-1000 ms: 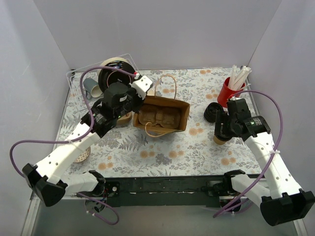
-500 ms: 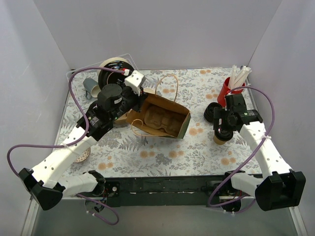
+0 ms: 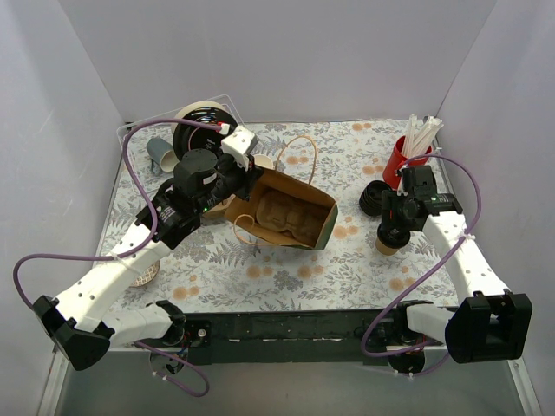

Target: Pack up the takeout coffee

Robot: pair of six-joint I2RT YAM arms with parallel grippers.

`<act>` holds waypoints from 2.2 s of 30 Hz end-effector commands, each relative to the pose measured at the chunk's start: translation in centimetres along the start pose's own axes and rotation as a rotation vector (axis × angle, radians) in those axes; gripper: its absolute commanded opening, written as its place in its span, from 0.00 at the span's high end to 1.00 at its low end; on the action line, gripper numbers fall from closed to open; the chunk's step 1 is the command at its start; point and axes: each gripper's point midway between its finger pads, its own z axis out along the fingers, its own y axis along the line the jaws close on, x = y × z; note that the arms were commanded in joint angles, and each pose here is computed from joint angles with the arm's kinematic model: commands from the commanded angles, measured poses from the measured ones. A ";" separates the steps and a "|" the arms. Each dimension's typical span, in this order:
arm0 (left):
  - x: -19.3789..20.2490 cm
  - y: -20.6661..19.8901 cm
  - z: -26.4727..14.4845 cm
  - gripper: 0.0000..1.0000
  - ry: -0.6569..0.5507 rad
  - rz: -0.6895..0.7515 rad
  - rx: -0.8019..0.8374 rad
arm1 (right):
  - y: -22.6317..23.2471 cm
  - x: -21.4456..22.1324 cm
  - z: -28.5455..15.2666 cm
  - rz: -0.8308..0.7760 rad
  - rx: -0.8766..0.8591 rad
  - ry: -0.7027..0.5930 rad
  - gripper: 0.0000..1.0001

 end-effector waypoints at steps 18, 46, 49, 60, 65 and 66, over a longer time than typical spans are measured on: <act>-1.2 0.7 -0.7 1.00 0.018 -0.031 -0.061 | -0.1 -1.3 -1.6 0.027 -0.006 -0.011 0.16; -1.5 0.1 -1.6 1.00 -0.007 -0.095 -0.039 | 0.5 -2.4 -1.1 -0.169 -0.091 -0.054 0.16; -1.5 0.1 -1.9 1.00 -0.007 -0.086 -0.041 | 0.3 -1.8 -1.0 -0.215 -0.098 -0.037 0.15; -1.2 -0.3 -2.7 1.00 0.014 -0.068 -0.010 | 1.2 -1.5 -1.8 -0.606 -0.251 -0.168 0.17; -1.4 -0.3 -2.8 1.00 0.017 -0.058 -0.012 | 1.4 -1.9 -1.1 -0.587 -0.260 -0.169 0.16; -1.4 -0.3 -2.9 1.00 0.016 -0.061 -0.007 | 1.5 -2.0 -1.0 -0.584 -0.264 -0.161 0.16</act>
